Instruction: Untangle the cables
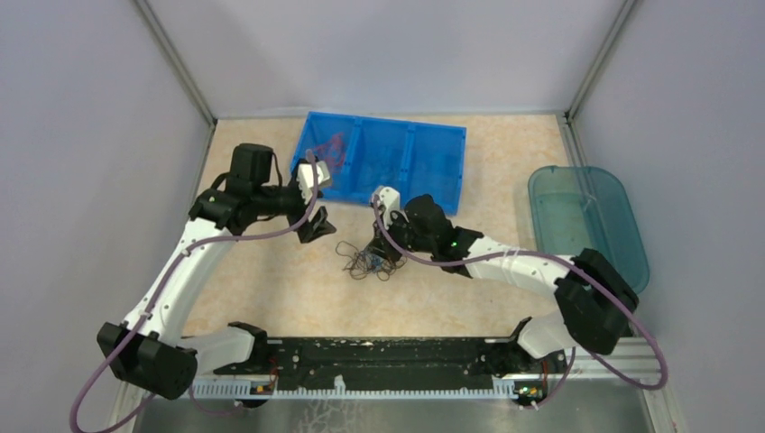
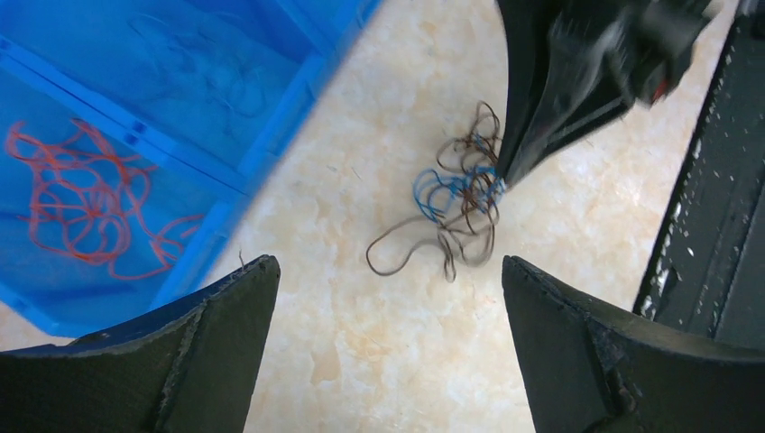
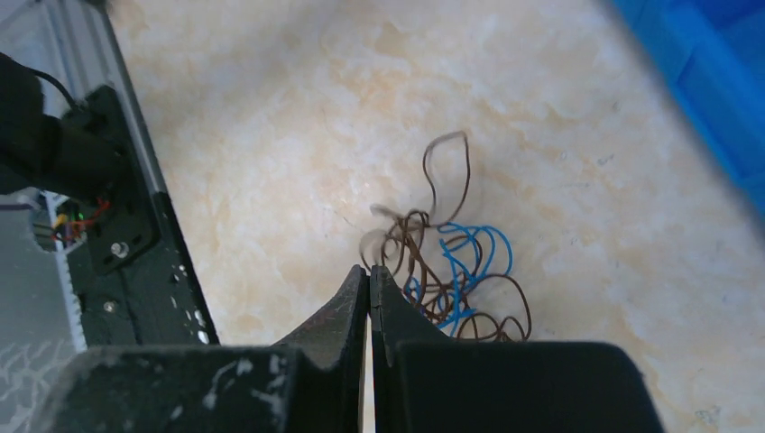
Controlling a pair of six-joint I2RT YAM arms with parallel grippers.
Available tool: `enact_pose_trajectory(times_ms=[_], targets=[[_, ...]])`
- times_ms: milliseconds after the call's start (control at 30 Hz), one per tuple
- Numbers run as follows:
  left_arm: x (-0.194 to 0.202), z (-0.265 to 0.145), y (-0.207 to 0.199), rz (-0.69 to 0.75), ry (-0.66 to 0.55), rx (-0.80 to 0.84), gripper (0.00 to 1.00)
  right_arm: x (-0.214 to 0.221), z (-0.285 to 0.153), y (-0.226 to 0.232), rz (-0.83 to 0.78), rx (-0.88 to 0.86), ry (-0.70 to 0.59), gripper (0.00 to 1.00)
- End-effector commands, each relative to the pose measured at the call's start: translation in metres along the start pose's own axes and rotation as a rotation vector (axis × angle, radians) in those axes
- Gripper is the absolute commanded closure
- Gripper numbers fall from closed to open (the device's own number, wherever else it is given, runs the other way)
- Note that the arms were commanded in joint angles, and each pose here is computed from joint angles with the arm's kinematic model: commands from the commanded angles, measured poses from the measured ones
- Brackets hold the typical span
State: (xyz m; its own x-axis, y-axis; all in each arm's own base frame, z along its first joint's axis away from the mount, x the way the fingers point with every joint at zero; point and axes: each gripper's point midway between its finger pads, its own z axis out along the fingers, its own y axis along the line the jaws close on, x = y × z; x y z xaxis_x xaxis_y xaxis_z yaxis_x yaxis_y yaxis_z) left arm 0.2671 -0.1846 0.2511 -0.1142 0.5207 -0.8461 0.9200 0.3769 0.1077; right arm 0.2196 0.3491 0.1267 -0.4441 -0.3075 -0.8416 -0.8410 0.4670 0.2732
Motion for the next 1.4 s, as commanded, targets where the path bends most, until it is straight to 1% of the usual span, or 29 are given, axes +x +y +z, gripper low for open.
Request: enact_pose_trajectory(times_ms=[0,100,200,267,400,500,600,833,967,1067,1167,1267,1300,1367], targets=[[0.024,0.003,-0.024,0.009,0.012,0.082,0.03,-0.052,-0.026,0.022,-0.035,-0.072,-0.206,1.0],[0.041,0.009,-0.036,0.003,0.025,0.113,0.06,-0.047,-0.032,0.022,-0.02,-0.066,-0.213,1.0],[0.046,0.011,-0.04,0.013,0.014,0.119,0.08,-0.047,-0.036,0.024,-0.004,-0.075,-0.228,1.0],[0.041,0.012,-0.043,0.007,-0.011,0.131,0.09,-0.058,-0.04,0.031,0.007,-0.101,-0.264,1.0],[0.024,0.009,-0.06,-0.017,-0.093,0.208,0.1,-0.092,-0.052,0.045,0.024,-0.154,-0.359,1.0],[0.018,0.007,-0.067,0.024,-0.141,0.222,0.11,-0.111,-0.061,0.056,0.024,-0.2,-0.413,1.0],[0.019,0.009,-0.069,0.046,-0.149,0.22,0.11,-0.12,-0.068,0.065,0.025,-0.238,-0.432,1.0],[0.022,0.018,-0.083,0.02,-0.155,0.259,0.12,-0.148,-0.092,0.087,0.037,-0.335,-0.538,1.0],[0.021,0.027,-0.092,0.018,-0.154,0.264,0.14,-0.159,-0.095,0.094,0.037,-0.371,-0.55,1.0],[0.02,0.032,-0.094,0.0,-0.152,0.258,0.22,-0.161,-0.093,0.095,0.046,-0.375,-0.549,1.0],[0.021,0.034,-0.095,-0.013,-0.146,0.263,0.33,-0.163,-0.095,0.095,0.051,-0.378,-0.559,1.0],[0.02,0.034,-0.097,-0.032,-0.147,0.277,0.43,-0.164,-0.094,0.094,0.055,-0.37,-0.563,1.0],[0.02,0.035,-0.097,-0.04,-0.147,0.279,0.48,-0.165,-0.094,0.094,0.056,-0.374,-0.561,1.0],[0.018,0.037,-0.096,-0.072,-0.151,0.269,0.69,-0.166,-0.093,0.097,0.059,-0.391,-0.555,1.0]])
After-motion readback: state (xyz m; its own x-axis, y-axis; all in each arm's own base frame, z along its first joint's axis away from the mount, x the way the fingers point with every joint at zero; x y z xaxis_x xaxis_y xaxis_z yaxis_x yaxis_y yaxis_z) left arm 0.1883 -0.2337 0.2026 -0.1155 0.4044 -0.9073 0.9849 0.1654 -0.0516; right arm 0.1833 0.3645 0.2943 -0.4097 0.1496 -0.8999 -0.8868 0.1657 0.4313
